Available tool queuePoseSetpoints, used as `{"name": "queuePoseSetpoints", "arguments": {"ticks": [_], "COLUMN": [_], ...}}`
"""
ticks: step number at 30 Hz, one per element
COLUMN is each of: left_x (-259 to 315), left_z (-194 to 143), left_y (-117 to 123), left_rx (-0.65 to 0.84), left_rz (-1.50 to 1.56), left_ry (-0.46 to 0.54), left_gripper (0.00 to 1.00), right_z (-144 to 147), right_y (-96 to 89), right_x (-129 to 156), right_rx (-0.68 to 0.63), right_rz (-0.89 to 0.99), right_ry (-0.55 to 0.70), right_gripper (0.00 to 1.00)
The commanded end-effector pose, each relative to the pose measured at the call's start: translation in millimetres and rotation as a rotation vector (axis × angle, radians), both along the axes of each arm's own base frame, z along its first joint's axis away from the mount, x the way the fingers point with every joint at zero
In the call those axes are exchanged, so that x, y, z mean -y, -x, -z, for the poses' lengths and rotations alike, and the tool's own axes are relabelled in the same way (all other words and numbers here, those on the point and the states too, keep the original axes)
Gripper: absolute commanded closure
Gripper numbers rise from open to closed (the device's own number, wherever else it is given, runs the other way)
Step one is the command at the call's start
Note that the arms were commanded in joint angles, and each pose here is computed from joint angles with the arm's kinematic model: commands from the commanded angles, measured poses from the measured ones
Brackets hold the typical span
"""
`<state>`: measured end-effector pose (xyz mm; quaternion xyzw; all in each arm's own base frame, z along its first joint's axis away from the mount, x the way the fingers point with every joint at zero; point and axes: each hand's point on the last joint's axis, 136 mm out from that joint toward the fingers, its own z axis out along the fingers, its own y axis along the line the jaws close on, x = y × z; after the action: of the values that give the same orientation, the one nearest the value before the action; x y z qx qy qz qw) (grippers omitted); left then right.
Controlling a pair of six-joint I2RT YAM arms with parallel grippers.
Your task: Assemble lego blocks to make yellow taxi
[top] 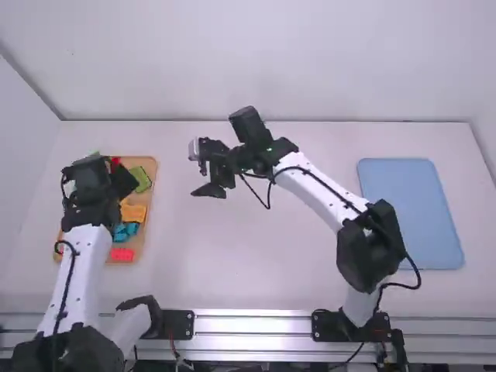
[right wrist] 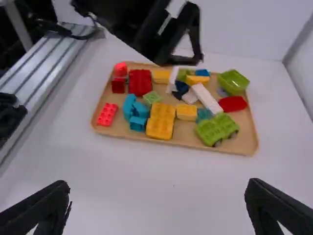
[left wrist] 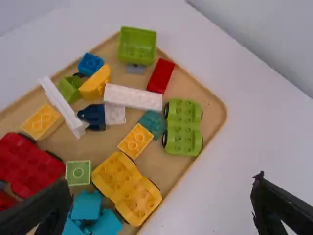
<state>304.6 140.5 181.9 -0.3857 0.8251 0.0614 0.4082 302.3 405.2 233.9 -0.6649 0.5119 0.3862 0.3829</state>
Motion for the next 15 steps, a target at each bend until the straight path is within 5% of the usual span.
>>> {"name": "queuePoseSetpoints", "arguments": {"ticks": [1,8,15], "left_x": [-4.3,-19.7,-29.3], "left_z": [-10.1,-17.5,-30.8], "left_y": [-4.9,12.2,19.4], "left_rx": [0.052,0.008,-0.039], "left_rz": [0.014,-0.05,-0.051], "left_ry": [0.087,0.121,0.107], "left_gripper": [0.02,0.01,0.01], "right_z": [-9.0,-18.5,-25.7], "right_y": [-4.3,-36.7,-22.9], "right_x": [-3.5,-2.5,1.2], "right_rx": [0.024,-0.017,0.07], "right_rz": [-0.036,0.165,0.139], "right_ry": [-0.039,-0.052,-0.035], "right_gripper": [0.03,0.02,0.02]}}
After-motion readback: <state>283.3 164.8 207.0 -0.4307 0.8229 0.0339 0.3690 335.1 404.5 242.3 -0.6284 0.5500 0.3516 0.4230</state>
